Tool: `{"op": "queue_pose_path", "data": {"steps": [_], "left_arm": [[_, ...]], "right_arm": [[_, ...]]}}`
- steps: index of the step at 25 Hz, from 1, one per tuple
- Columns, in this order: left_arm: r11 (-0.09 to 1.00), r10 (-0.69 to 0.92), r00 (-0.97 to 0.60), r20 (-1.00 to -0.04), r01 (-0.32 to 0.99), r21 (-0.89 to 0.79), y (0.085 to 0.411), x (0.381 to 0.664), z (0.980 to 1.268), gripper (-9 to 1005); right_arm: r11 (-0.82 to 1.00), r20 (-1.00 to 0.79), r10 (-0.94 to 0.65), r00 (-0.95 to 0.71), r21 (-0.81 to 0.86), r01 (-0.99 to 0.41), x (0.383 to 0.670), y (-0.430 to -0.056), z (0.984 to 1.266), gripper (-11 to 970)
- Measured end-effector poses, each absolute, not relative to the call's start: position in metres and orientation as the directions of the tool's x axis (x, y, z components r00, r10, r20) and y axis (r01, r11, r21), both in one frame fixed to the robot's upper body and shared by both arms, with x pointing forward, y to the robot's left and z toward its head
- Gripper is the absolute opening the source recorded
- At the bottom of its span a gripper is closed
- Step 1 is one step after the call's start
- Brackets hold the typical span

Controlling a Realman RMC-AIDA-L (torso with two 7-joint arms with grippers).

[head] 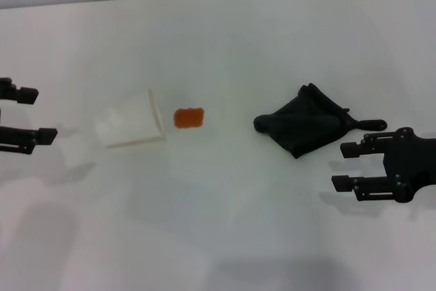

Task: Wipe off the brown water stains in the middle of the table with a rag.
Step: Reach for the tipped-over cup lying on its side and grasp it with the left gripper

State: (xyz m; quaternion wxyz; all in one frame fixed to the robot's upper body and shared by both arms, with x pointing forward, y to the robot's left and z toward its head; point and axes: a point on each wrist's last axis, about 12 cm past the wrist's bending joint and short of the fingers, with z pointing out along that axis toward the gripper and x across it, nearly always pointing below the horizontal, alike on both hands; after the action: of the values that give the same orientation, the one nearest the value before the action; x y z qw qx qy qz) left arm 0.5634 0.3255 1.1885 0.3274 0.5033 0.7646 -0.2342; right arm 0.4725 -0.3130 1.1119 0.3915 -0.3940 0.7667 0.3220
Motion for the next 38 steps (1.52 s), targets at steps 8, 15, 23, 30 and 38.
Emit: {"op": "queue_pose_path", "data": {"steps": [8,15,23,30,38], "left_arm": [[0.35,0.69,-0.231,-0.686,0.936,0.037,0.315,0.58,1.193,799],[0.32,0.712,-0.195,-0.675,0.945,0.065,0.308,0.589,1.184,799],[0.278,0.742,-0.171,-0.648,0.959,0.065,0.292,0.601,1.159,799],[0.265,0.763,-0.149,-0.628,0.96,0.094,0.283,0.611,1.151,799],[0.222,0.782,-0.093,-0.617,0.965,0.137,0.268,0.621,1.144,799]], "right_arm": [[0.472,-0.854,-0.352,-0.382,0.191,-0.861,0.477,-0.308,1.113,635],[0.465,-0.853,-0.349,-0.388,0.201,-0.862,0.479,-0.304,1.114,635],[0.447,-0.852,-0.358,-0.383,0.204,-0.871,0.481,-0.298,1.115,635],[0.435,-0.851,-0.362,-0.379,0.205,-0.877,0.483,-0.294,1.116,635],[0.439,-0.851,-0.361,-0.38,0.205,-0.875,0.485,-0.293,1.117,635]]}}
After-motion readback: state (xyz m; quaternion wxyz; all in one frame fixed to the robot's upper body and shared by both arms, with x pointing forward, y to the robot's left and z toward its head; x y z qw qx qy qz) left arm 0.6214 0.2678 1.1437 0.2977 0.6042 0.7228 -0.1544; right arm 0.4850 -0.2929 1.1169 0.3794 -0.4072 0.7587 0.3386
